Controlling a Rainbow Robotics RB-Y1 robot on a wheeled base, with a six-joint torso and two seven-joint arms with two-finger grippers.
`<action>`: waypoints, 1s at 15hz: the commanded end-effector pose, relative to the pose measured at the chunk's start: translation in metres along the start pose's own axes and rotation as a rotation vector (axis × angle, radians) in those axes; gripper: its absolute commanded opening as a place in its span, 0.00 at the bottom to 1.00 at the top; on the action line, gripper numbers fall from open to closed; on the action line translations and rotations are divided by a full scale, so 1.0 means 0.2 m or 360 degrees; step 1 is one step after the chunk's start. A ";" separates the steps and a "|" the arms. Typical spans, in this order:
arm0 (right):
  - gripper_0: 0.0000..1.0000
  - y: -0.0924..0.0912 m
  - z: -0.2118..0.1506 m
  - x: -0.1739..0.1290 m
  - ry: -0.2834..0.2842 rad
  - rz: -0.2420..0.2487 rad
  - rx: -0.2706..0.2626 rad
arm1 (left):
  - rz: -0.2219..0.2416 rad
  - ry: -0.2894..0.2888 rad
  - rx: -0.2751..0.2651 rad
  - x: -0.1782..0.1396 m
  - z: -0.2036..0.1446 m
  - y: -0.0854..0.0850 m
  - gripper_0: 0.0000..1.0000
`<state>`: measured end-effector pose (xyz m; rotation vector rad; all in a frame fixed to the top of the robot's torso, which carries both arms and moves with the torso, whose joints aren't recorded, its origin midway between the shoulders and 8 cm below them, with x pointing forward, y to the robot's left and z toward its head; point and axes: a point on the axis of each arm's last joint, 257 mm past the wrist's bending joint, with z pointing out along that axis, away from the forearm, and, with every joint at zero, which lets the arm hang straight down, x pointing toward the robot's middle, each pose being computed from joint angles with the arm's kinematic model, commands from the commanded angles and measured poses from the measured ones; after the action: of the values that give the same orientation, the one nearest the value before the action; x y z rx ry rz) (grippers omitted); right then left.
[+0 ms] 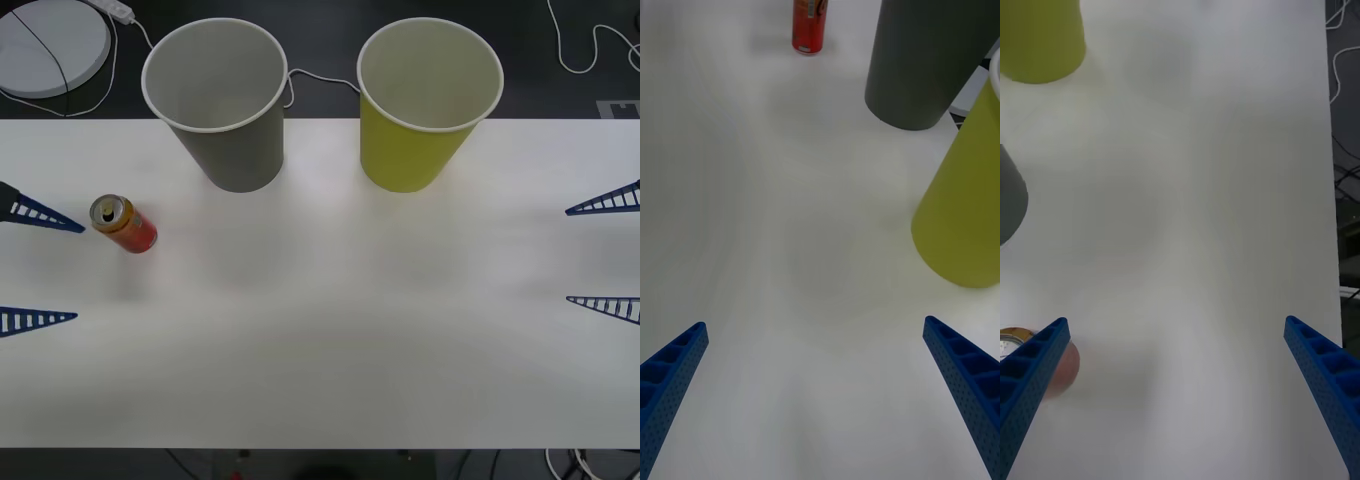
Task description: Put the can into the green bin and the plastic bottle into the gray bin
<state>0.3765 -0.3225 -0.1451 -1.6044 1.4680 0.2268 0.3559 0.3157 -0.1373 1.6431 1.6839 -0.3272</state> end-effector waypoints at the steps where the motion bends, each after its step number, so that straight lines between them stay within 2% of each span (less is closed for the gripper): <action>1: 1.00 0.00 0.00 0.00 0.0000 0.0000 0.0000 | -0.0160 -0.0098 -0.0123 0.02 -0.01 0.02 1.00; 4: 1.00 0.00 0.00 0.00 0.0000 0.0000 0.0000 | -0.0361 -0.0189 -0.0284 0.06 -0.02 0.05 1.00; 10: 1.00 0.00 0.00 0.00 0.0000 0.0000 0.0000 | -0.0714 -0.0277 -0.0624 0.22 -0.08 0.16 1.00; 12: 1.00 0.00 0.00 0.00 0.0000 0.0000 0.0000 | -0.0787 -0.0292 -0.0718 0.26 -0.10 0.20 1.00; 15: 1.00 0.00 0.00 0.00 0.0000 0.0000 0.0000 | -0.0913 -0.0366 -0.0862 0.31 -0.13 0.24 1.00</action>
<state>0.3765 -0.3225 -0.1451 -1.6043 1.4679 0.2269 0.3972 0.3830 -0.1443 0.7338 1.8350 -0.2850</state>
